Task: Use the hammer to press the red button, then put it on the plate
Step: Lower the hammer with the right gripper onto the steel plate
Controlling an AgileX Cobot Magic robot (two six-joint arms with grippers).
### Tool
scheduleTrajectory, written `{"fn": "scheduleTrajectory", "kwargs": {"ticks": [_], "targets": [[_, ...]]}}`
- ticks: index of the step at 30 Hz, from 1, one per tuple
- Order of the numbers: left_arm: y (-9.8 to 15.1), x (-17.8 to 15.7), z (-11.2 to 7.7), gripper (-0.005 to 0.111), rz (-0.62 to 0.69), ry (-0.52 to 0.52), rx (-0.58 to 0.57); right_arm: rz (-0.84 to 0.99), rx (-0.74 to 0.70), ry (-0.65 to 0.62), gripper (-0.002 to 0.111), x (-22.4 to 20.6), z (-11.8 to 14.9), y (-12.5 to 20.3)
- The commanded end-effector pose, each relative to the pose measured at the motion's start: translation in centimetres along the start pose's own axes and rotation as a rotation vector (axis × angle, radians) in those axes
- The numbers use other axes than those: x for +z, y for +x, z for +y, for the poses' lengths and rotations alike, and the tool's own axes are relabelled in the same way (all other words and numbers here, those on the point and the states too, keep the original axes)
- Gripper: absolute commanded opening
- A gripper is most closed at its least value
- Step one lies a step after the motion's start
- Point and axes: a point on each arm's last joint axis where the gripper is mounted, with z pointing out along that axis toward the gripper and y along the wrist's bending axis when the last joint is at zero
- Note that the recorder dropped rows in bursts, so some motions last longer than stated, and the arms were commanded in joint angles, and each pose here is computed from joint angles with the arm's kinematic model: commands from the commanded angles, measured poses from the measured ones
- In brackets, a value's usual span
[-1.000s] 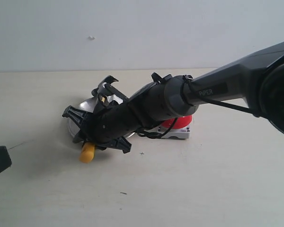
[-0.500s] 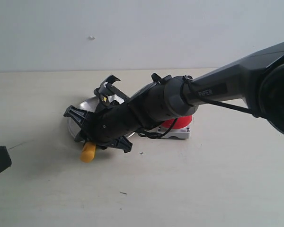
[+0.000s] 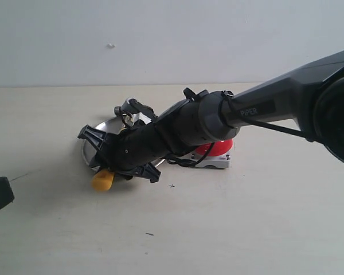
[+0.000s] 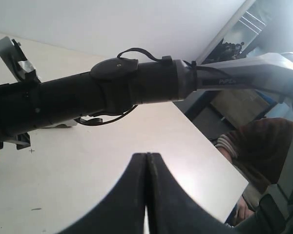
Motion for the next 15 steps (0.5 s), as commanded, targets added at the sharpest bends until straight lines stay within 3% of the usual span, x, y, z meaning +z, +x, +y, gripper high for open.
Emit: {"fn": "scheduleTrajectory", "kwargs": {"ticks": [1, 5, 15], "targets": [[-0.17, 0.02, -0.16, 0.0, 0.0, 0.012, 0.011, -0.021, -0.041, 0.002, 0.037, -0.2, 0.12, -0.46], [-0.17, 0.02, -0.16, 0.0, 0.0, 0.012, 0.011, -0.023, -0.04, 0.003, 0.038, -0.2, 0.12, -0.48], [-0.17, 0.02, -0.16, 0.0, 0.0, 0.012, 0.011, -0.02, -0.04, 0.001, 0.054, -0.2, 0.13, -0.45]]}}
